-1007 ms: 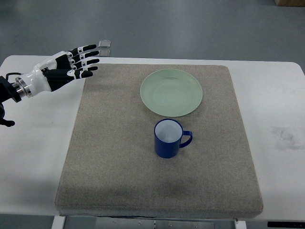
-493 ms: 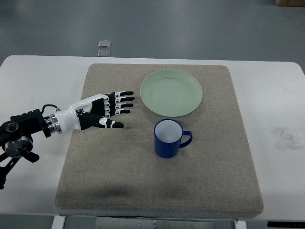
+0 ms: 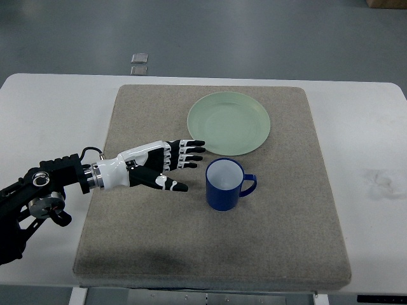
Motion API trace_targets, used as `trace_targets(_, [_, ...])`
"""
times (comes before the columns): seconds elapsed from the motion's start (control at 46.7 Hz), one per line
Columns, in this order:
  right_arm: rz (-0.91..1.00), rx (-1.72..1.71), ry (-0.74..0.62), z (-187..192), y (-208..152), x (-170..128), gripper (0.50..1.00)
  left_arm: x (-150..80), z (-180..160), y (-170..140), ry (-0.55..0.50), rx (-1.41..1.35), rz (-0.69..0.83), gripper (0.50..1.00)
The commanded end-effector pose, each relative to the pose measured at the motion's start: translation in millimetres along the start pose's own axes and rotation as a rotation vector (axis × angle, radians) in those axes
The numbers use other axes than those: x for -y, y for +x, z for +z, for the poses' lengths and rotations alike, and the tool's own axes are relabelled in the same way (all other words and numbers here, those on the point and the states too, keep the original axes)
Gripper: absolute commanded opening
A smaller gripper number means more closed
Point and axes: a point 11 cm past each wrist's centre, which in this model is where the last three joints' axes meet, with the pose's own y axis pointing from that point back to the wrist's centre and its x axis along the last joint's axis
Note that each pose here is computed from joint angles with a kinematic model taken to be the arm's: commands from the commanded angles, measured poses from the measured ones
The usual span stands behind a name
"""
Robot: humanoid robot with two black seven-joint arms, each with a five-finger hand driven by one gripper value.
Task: Place cup left of plate with left hand
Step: 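Reach the left hand down toward the blue mug beside the plate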
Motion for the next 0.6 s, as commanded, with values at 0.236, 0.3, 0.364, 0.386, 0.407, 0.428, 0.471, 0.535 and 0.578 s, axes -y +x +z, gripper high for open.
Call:
trace_targets(0.236, [0.000, 0.000, 0.000, 0.0, 0.0, 0.0, 0.932, 6.3, 4.7, -2.1, -0.014, 0.028, -0.012, 0.999])
trace_targets(0.3, [0.000, 0.000, 0.000, 0.0, 0.0, 0.0, 0.932, 11.6, 4.9, -6.1, -0.018, 0.033, -0.023, 0.999])
trace_targets(0.364, [0.000, 0.000, 0.000, 0.0, 0.0, 0.0, 0.932, 14.8, 3.9, -8.9, -0.013, 0.046, -0.030, 0.999])
trace_targets(0.386, [0.000, 0.001, 0.000, 0.0, 0.0, 0.0, 0.932, 15.8, 3.5, -9.7, -0.011, 0.051, -0.033, 0.999])
trace_targets(0.407, [0.000, 0.000, 0.000, 0.0, 0.0, 0.0, 0.932, 16.7, 3.4, -10.5, -0.011, 0.054, -0.035, 0.999])
trace_targets(0.428, [0.000, 0.000, 0.000, 0.0, 0.0, 0.0, 0.932, 17.6, 3.3, -11.3, -0.011, 0.057, -0.037, 0.999])
trace_targets(0.471, [0.000, 0.000, 0.000, 0.0, 0.0, 0.0, 0.932, 18.3, 3.4, -11.6, -0.008, 0.064, -0.039, 0.999])
trace_targets(0.535, [0.000, 0.000, 0.000, 0.0, 0.0, 0.0, 0.932, 19.6, 3.1, -12.8, -0.011, 0.065, -0.042, 0.999])
trace_targets(0.578, [0.000, 0.000, 0.000, 0.0, 0.0, 0.0, 0.932, 20.0, 2.0, -13.8, -0.007, 0.065, -0.045, 0.996])
